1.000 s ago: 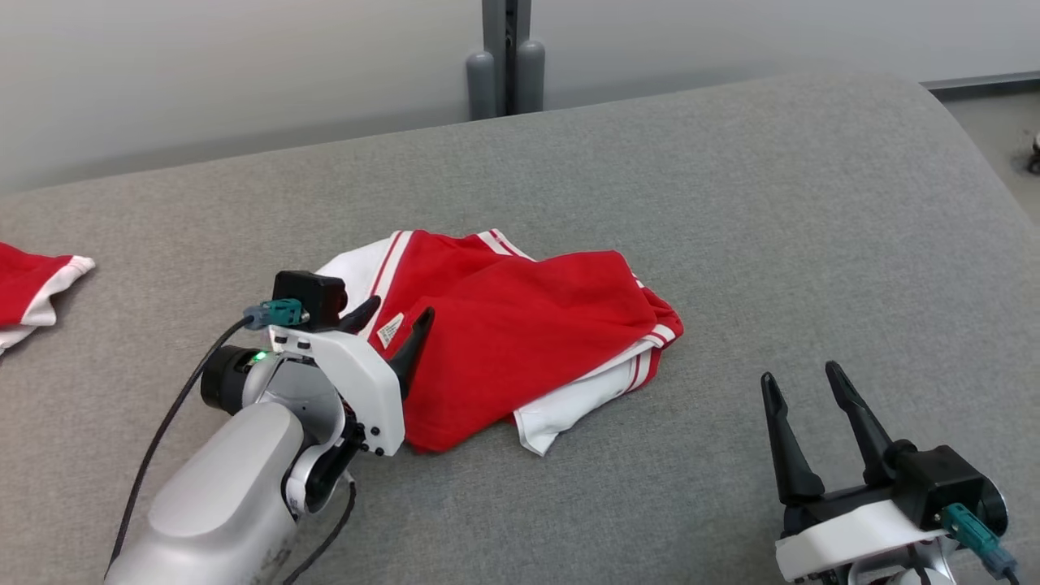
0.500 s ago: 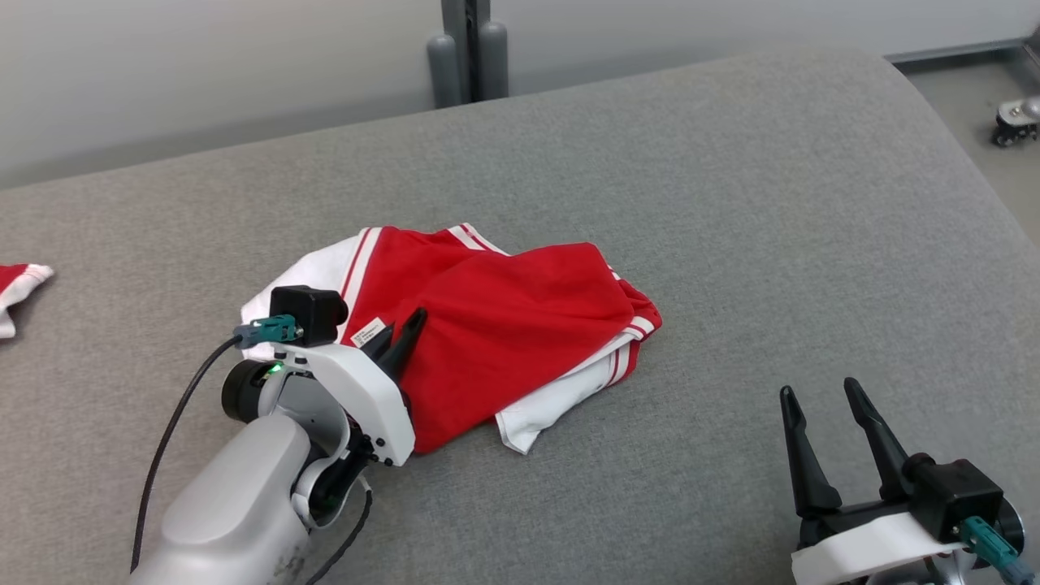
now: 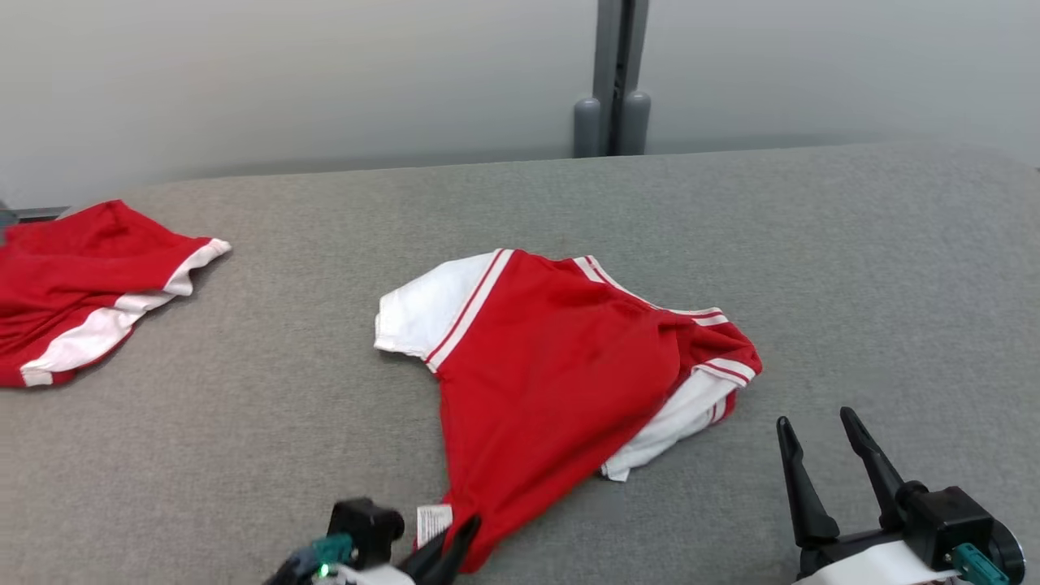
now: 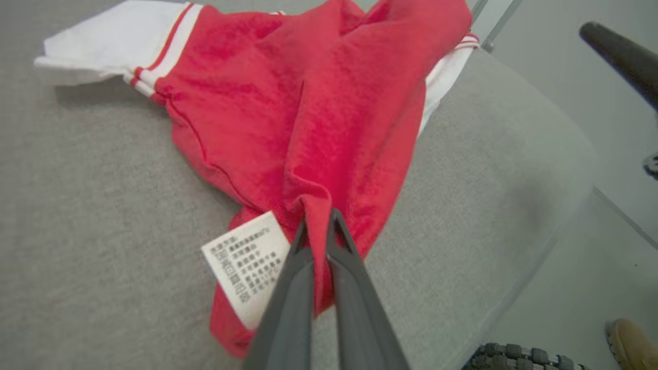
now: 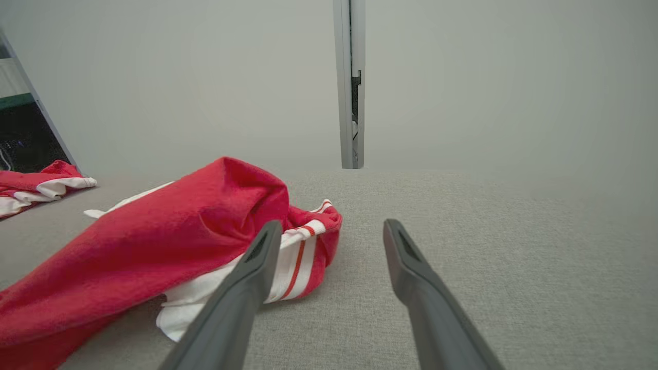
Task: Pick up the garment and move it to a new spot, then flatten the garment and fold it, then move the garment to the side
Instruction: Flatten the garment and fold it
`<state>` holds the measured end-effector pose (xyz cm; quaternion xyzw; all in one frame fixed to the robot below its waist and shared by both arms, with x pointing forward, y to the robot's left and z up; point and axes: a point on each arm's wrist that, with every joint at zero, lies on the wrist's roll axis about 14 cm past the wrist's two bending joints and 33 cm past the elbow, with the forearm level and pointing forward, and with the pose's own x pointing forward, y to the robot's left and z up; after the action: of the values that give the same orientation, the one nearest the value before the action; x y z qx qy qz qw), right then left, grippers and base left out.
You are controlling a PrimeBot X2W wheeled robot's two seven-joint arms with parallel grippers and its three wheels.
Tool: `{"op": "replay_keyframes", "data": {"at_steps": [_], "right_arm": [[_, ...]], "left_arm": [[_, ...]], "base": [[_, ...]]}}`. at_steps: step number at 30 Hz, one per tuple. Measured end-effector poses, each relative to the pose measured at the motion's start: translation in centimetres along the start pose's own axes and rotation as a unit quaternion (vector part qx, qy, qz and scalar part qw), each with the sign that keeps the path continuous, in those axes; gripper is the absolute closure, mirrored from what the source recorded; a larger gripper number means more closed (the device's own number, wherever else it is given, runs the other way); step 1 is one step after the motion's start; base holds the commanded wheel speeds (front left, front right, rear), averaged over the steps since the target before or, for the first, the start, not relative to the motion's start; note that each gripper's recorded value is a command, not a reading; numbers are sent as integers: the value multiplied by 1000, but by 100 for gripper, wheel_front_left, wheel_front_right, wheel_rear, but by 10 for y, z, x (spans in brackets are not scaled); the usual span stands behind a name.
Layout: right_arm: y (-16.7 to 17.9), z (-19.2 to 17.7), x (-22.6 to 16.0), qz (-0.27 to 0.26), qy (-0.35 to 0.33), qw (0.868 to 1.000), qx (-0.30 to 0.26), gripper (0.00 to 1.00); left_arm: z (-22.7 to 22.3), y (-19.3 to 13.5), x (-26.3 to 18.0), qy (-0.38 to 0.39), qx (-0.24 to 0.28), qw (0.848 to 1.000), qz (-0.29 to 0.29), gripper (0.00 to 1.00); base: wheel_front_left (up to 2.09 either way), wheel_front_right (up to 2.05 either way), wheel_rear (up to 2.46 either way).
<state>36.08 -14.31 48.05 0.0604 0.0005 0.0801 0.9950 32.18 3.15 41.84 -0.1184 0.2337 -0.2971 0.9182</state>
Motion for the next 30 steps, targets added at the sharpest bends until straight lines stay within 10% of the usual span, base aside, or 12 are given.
{"op": "replay_keyframes", "data": {"at_steps": [10,30], "right_arm": [[21,-7,8,36,11,999,0,0],[2,-6,-3,2,9,1000,3,0]], "left_arm": [[-39,22,-29,-30,-95,990,97,100],[83,147,-38,-124,-35,966,226,100]], "base": [[0,0,0],[0,0,0]]}}
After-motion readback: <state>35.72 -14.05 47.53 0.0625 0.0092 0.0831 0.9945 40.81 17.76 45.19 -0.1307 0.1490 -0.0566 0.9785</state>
